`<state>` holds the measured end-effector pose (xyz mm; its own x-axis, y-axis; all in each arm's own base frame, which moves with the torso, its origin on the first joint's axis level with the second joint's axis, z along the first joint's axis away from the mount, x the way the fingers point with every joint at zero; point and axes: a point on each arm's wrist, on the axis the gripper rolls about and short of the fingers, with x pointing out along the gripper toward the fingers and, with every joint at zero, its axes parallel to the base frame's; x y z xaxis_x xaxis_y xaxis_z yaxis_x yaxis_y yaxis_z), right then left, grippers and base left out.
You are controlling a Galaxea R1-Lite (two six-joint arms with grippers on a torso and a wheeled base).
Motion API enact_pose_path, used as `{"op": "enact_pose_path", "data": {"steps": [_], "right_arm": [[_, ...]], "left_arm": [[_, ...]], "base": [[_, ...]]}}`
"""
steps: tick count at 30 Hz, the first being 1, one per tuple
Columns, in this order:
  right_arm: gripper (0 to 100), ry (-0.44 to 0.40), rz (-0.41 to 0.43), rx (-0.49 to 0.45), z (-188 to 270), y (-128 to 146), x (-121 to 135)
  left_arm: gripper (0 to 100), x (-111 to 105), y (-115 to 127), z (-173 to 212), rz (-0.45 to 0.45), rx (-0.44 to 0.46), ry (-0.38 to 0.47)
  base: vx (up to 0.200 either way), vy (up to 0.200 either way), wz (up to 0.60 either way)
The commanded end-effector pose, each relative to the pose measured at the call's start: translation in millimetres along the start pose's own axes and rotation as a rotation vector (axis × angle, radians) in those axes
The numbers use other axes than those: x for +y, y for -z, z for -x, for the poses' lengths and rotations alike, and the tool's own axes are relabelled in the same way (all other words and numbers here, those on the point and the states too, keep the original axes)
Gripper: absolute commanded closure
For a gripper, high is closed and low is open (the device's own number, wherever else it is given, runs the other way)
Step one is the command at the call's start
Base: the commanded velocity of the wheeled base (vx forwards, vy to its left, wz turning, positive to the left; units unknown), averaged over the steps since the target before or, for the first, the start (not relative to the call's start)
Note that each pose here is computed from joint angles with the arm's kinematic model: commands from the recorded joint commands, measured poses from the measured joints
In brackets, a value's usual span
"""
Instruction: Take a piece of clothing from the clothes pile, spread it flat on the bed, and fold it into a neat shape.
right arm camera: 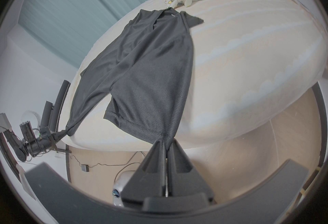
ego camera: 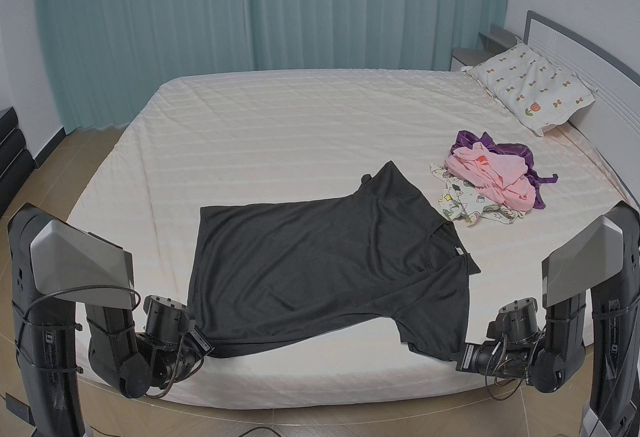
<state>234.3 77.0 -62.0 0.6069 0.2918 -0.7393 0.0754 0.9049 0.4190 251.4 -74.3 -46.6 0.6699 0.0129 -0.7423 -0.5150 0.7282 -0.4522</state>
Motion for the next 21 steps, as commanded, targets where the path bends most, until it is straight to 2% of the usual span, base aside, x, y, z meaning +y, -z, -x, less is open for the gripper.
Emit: {"op": "enact_pose_path", "data": {"steps": [1, 5, 11, 12, 21], "right_arm": [[100, 0.023, 0.018, -0.004, 14, -2, -8], [100, 0.064, 0.067, 0.012, 24, 0, -21], [100, 0.086, 0.134, 0.058, 38, 8, -27], [100, 0.094, 0.188, 0.085, 43, 13, -28], [100, 0.112, 0.204, 0.134, 51, 15, -28]], "left_arm": [[100, -1, -1, 0, 0.016, -0.004, 0.004], [100, 0, -1, 1, 0.024, -0.005, 0.003], [100, 5, 2, 4, 0.01, 0.001, -0.019], [100, 6, 2, 7, 0.005, 0.005, -0.024], [100, 15, 6, 19, -0.078, 0.013, -0.053]], "base": [[0.0, 0.0, 0.0], [0.0, 0.0, 0.0], [0.0, 0.0, 0.0], [0.0, 0.0, 0.0], [0.0, 0.0, 0.0]]}}
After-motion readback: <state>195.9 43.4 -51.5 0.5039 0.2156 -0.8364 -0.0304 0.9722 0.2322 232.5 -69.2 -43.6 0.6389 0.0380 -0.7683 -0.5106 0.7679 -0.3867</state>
